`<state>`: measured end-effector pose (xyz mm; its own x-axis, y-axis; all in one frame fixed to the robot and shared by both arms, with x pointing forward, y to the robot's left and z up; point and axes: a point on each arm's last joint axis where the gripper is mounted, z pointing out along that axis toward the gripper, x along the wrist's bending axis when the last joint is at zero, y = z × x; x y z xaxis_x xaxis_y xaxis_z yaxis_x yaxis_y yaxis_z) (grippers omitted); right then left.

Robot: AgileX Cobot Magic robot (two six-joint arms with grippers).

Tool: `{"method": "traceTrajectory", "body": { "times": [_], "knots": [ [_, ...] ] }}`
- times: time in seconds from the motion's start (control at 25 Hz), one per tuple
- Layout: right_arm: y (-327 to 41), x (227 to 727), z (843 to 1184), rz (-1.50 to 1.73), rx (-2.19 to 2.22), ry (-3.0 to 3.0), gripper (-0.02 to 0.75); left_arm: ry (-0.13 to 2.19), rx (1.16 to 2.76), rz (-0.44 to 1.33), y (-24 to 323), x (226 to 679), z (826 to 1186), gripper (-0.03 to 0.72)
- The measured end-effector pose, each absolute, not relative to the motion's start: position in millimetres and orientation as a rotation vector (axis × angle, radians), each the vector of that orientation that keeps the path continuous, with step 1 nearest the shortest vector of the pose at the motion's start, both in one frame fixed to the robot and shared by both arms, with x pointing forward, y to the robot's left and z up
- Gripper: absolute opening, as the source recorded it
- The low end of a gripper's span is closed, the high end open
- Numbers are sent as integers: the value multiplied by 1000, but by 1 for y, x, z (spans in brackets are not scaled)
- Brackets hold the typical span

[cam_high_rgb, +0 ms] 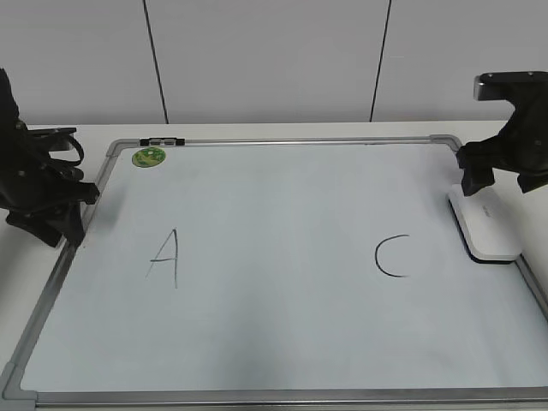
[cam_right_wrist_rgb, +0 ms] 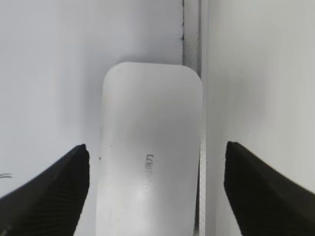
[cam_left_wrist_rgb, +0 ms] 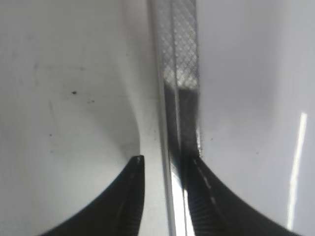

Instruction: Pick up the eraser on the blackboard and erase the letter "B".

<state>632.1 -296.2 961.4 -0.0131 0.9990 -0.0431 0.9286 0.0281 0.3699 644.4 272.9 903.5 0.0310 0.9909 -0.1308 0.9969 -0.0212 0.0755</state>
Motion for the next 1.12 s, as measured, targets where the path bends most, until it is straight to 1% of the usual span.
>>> {"method": "traceTrajectory", "body": {
  "times": [0.08,0.12,0.24,0.36,0.4,0.6,0.68,0.76,0.84,0.96,1.04,1.08,1.12],
  "knots": [
    [-296,629,976,353,1949,2021,627,2088,2152,-68,273,649,905,313],
    [-297,626,981,351,1942,2023,625,2081,2153,-66,272,652,908,340],
    [-297,618,999,349,1919,2033,617,2060,2155,-60,270,661,925,379],
    [-297,603,1028,372,1902,2023,611,2032,2158,-54,268,665,958,386],
    [-297,600,1031,369,1908,2030,608,2023,2159,-52,268,664,970,387],
    [-293,565,1081,454,1863,2061,594,1967,2157,-4,265,646,1023,389],
    [-291,555,1092,488,1864,2065,593,1930,2146,40,262,637,1046,389],
    [-289,535,1112,529,1857,2061,593,1891,2133,83,257,623,1068,389],
    [-289,519,1122,544,1848,2057,593,1838,2120,133,252,605,1093,389],
    [-289,492,1135,577,1819,2036,593,1765,2104,195,245,576,1124,389],
    [-289,486,1135,574,1819,2042,593,1731,2096,221,244,556,1138,389],
    [-289,456,1141,597,1800,2028,593,1712,2092,234,243,544,1145,389],
    [-290,445,1142,607,1792,2020,592,1698,2087,246,243,533,1150,389]
  ]
}}
